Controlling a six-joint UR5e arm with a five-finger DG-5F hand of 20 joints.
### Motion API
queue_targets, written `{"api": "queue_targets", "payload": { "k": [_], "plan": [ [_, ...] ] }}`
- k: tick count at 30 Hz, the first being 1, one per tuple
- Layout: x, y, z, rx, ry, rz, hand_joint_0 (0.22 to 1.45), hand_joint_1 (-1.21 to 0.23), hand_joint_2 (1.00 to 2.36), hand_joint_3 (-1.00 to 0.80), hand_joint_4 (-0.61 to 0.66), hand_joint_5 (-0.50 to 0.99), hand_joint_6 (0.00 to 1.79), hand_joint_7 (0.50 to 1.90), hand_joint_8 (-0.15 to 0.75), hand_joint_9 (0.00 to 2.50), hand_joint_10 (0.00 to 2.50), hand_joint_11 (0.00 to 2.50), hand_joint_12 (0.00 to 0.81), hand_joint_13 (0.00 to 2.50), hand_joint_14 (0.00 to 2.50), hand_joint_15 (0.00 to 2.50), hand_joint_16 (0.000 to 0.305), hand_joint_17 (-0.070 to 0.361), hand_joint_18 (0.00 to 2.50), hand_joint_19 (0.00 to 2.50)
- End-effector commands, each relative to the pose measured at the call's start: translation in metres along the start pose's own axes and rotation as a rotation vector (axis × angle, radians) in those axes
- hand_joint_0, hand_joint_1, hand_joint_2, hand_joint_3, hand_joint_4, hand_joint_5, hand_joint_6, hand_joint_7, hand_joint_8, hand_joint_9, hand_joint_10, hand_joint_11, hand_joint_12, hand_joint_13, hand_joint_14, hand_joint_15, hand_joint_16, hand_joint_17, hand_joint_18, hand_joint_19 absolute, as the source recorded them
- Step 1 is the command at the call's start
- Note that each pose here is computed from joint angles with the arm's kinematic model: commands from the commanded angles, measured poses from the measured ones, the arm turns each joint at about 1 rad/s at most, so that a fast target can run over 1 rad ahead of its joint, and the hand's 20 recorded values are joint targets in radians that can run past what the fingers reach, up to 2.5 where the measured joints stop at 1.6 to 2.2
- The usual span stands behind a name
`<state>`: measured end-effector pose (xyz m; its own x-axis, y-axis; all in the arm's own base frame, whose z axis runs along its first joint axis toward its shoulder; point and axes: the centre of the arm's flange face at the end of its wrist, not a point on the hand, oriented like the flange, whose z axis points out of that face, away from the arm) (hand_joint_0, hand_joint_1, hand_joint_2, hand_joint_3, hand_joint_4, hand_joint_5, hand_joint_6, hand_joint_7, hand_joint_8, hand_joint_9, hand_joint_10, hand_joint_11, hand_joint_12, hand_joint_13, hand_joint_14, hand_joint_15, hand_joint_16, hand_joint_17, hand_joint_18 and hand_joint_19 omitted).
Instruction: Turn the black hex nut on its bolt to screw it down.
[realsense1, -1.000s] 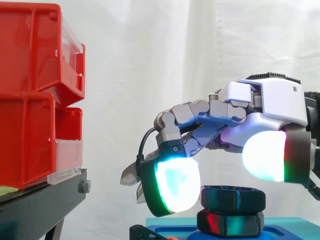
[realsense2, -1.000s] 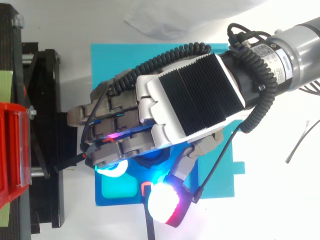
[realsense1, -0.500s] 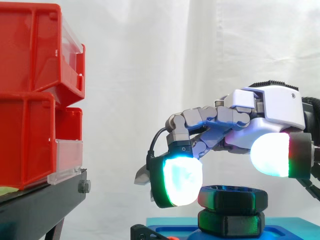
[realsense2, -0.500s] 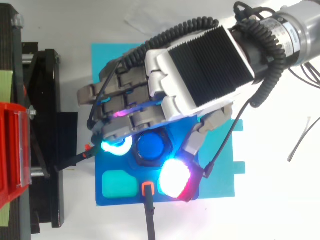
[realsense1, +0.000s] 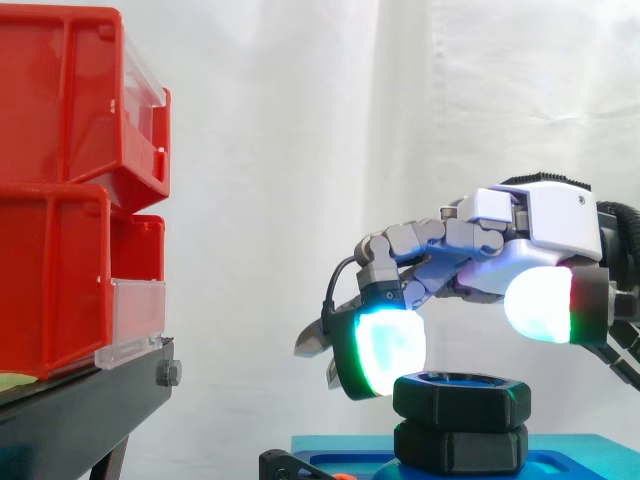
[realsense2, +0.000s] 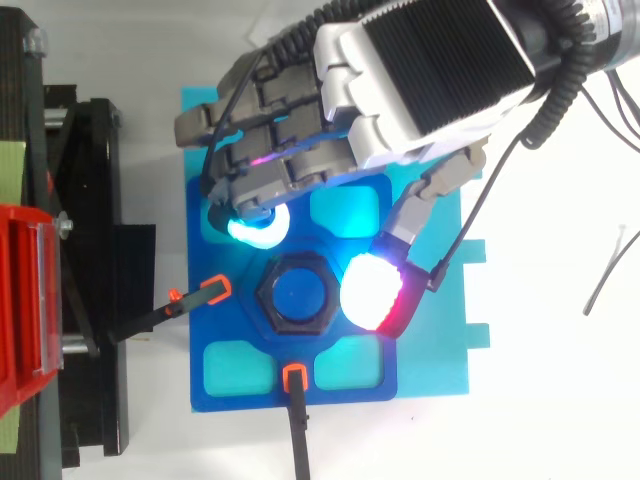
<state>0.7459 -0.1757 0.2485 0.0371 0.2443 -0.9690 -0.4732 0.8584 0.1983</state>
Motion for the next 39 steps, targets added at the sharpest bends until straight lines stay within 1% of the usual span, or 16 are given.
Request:
{"api": "queue_targets", "payload": {
  "k": [1,3,6,8,11,16,17,18,20,22,24,27,28,31,37,39],
  "plan": [
    [-0.011,-0.003,0.002,-0.012,-0.012,0.003,0.45,-0.25,1.0,-0.5,0.27,-0.05,0.5,1.37,0.294,0.75,0.01,0.3,0.375,0.51,0.0,0.08,0.061,0.137,0.56,0.45],
    [-0.019,0.0,0.009,-0.024,-0.024,-0.004,0.45,-0.25,1.0,-0.5,0.27,-0.05,0.5,1.36,0.293,0.75,0.01,0.3,0.376,0.51,0.0,0.08,0.061,0.136,0.56,0.45],
    [-0.025,0.004,0.016,-0.031,-0.032,-0.007,0.45,-0.25,1.0,-0.5,0.28,-0.06,0.5,1.32,0.295,0.75,0.01,0.31,0.377,0.51,0.0,0.08,0.061,0.137,0.57,0.45],
    [-0.032,0.009,0.025,-0.044,-0.045,-0.01,0.45,-0.24,1.0,-0.5,0.28,-0.06,0.5,1.3,0.296,0.75,0.01,0.3,0.376,0.51,0.0,0.08,0.061,0.137,0.57,0.45],
    [-0.03,0.013,0.03,-0.048,-0.048,-0.007,0.45,-0.24,1.0,-0.5,0.29,-0.06,0.5,1.28,0.296,0.75,0.01,0.3,0.376,0.51,0.0,0.08,0.061,0.137,0.57,0.45],
    [-0.024,0.029,0.046,-0.032,-0.052,0.001,0.45,-0.24,1.0,-0.5,0.3,-0.07,0.5,1.26,0.293,0.75,0.01,0.3,0.378,0.51,0.0,0.09,0.061,0.137,0.56,0.45],
    [-0.022,0.034,0.05,-0.035,-0.051,0.004,0.45,-0.24,1.0,-0.5,0.29,-0.07,0.5,1.25,0.295,0.74,0.01,0.3,0.38,0.49,0.0,0.08,0.061,0.138,0.55,0.45],
    [-0.016,0.05,0.062,-0.044,-0.041,0.015,0.45,-0.24,1.0,-0.5,0.29,-0.07,0.5,1.25,0.288,0.73,0.01,0.29,0.384,0.47,0.0,0.08,0.062,0.14,0.51,0.44],
    [-0.015,0.05,0.062,-0.03,-0.034,0.019,0.45,-0.24,1.0,-0.5,0.29,-0.08,0.5,1.23,0.287,0.7,0.01,0.29,0.39,0.42,0.0,0.07,0.063,0.142,0.49,0.42],
    [-0.009,0.053,0.063,-0.026,-0.028,0.015,0.45,-0.25,1.0,-0.5,0.29,-0.08,0.5,1.21,0.289,0.68,0.01,0.28,0.392,0.4,0.0,0.05,0.064,0.144,0.47,0.43],
    [0.008,0.057,0.058,-0.016,-0.001,0.024,0.45,-0.28,1.0,-0.5,0.3,-0.09,0.5,1.2,0.286,0.67,0.01,0.29,0.393,0.39,0.0,0.03,0.064,0.144,0.47,0.43],
    [0.013,0.06,0.057,-0.013,0.004,0.029,0.43,-0.28,1.0,-0.5,0.31,-0.09,0.5,1.17,0.291,0.66,0.01,0.29,0.403,0.36,0.0,0.02,0.067,0.152,0.43,0.42],
    [0.013,0.06,0.059,-0.013,-0.005,0.025,0.43,-0.27,1.0,-0.5,0.32,-0.09,0.5,1.17,0.292,0.66,0.01,0.28,0.407,0.36,0.0,0.02,0.068,0.153,0.43,0.42],
    [0.013,0.062,0.061,-0.018,-0.012,0.021,0.42,-0.27,1.0,-0.5,0.32,-0.09,0.5,1.16,0.295,0.65,0.01,0.28,0.409,0.35,0.0,0.01,0.069,0.154,0.43,0.42],
    [0.014,0.061,0.06,-0.017,-0.008,0.021,0.42,-0.27,1.0,-0.5,0.32,-0.09,0.5,1.16,0.296,0.65,0.01,0.28,0.41,0.35,0.0,0.01,0.069,0.155,0.43,0.42],
    [0.014,0.063,0.06,-0.017,-0.004,0.022,0.42,-0.31,1.0,-0.5,0.32,-0.1,0.5,1.16,0.298,0.65,0.01,0.27,0.412,0.36,0.0,0.01,0.069,0.156,0.43,0.41]
  ]
}}
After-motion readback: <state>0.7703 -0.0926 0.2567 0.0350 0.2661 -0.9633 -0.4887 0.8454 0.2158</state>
